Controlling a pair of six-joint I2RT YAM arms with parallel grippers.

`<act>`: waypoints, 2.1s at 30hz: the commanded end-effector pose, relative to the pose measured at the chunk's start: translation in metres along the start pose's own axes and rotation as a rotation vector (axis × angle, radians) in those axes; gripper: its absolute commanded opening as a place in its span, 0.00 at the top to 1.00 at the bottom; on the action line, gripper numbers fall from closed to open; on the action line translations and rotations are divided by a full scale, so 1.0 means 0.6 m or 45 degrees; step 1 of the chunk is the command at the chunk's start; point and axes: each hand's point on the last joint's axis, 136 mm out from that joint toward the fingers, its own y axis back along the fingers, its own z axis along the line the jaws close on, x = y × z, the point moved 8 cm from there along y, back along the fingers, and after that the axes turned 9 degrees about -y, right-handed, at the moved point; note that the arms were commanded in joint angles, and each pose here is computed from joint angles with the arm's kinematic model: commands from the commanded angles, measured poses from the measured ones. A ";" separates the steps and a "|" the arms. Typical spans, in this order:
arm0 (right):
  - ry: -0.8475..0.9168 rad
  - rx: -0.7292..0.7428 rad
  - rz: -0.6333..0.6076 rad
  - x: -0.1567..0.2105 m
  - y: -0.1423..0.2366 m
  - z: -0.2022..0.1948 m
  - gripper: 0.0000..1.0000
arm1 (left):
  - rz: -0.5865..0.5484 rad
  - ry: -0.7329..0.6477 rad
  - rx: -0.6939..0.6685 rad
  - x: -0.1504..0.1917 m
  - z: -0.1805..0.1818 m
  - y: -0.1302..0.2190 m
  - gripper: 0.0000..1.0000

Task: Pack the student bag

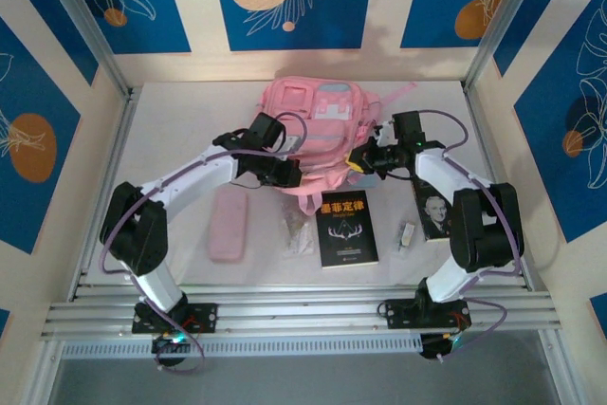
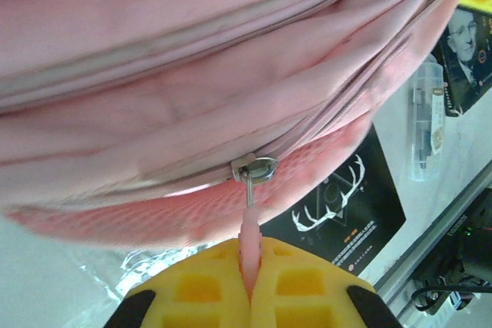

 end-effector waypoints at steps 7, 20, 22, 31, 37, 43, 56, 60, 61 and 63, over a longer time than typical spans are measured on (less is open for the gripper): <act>0.067 -0.043 -0.074 -0.078 -0.002 0.007 1.00 | 0.025 0.106 -0.216 0.023 0.099 0.015 1.00; -0.045 0.044 -0.258 -0.183 -0.014 0.018 1.00 | 0.001 0.053 0.007 0.038 0.051 0.006 1.00; -0.081 0.046 -0.287 -0.192 -0.018 0.030 0.86 | -0.021 0.051 0.075 0.034 0.021 0.001 1.00; -0.165 0.011 -0.378 -0.106 0.028 0.049 0.17 | -0.226 0.035 0.185 -0.048 -0.041 -0.017 1.00; -0.207 -0.004 -0.271 -0.020 0.033 0.030 0.10 | -0.267 0.036 0.226 -0.088 -0.049 -0.032 1.00; -0.277 -0.005 -0.110 0.039 -0.024 0.023 0.10 | -0.237 0.023 0.213 -0.080 -0.049 -0.033 1.00; -0.302 0.048 -0.283 -0.002 -0.089 -0.009 1.00 | -0.155 0.073 0.063 -0.005 -0.002 -0.045 1.00; -0.289 0.061 -0.299 0.001 -0.085 -0.013 1.00 | -0.151 0.133 -0.067 0.017 0.045 -0.050 1.00; -0.298 0.066 -0.301 0.002 -0.086 -0.018 1.00 | -0.144 0.153 -0.111 0.023 0.062 -0.052 1.00; -0.315 0.074 -0.303 0.004 -0.087 -0.027 1.00 | -0.139 0.198 -0.179 0.035 0.092 -0.051 1.00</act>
